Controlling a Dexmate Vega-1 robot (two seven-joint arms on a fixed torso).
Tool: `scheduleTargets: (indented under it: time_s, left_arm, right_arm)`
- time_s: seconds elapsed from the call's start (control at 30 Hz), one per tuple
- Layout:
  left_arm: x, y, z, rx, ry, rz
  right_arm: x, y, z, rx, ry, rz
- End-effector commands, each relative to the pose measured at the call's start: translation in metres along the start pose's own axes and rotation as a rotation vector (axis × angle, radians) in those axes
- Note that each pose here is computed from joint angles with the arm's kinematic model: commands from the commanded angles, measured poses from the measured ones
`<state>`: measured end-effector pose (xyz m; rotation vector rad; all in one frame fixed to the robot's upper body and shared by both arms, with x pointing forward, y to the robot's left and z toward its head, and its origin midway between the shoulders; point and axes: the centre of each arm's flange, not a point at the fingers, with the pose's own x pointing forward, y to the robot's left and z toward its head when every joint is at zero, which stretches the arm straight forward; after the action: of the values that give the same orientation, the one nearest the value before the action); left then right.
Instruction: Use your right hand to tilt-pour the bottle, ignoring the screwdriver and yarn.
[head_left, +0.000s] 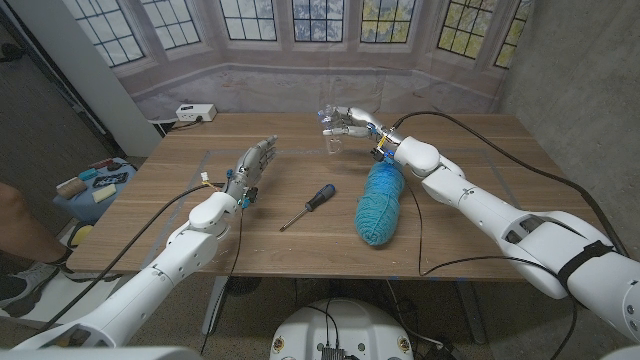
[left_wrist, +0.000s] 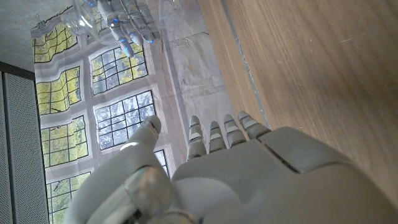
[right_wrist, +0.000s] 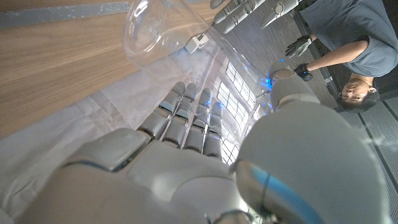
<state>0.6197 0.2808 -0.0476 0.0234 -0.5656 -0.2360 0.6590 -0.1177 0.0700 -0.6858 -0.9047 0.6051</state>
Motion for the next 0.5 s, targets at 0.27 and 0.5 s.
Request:
scheduleTargets:
  time_s: [0.27, 0.5]
  left_arm:
    - [-0.0036, -0.0037, -0.0003, 0.009, 0.003, 0.007]
    - [-0.0041, -0.0051, -0.0016, 0.005, 0.0, 0.011]
  right_arm:
    - [-0.0018, -0.0043, 0.0087, -0.111, -0.035, -0.057]
    - [-0.0027, -0.0052, 0.0124, -0.173, -0.051, -0.085]
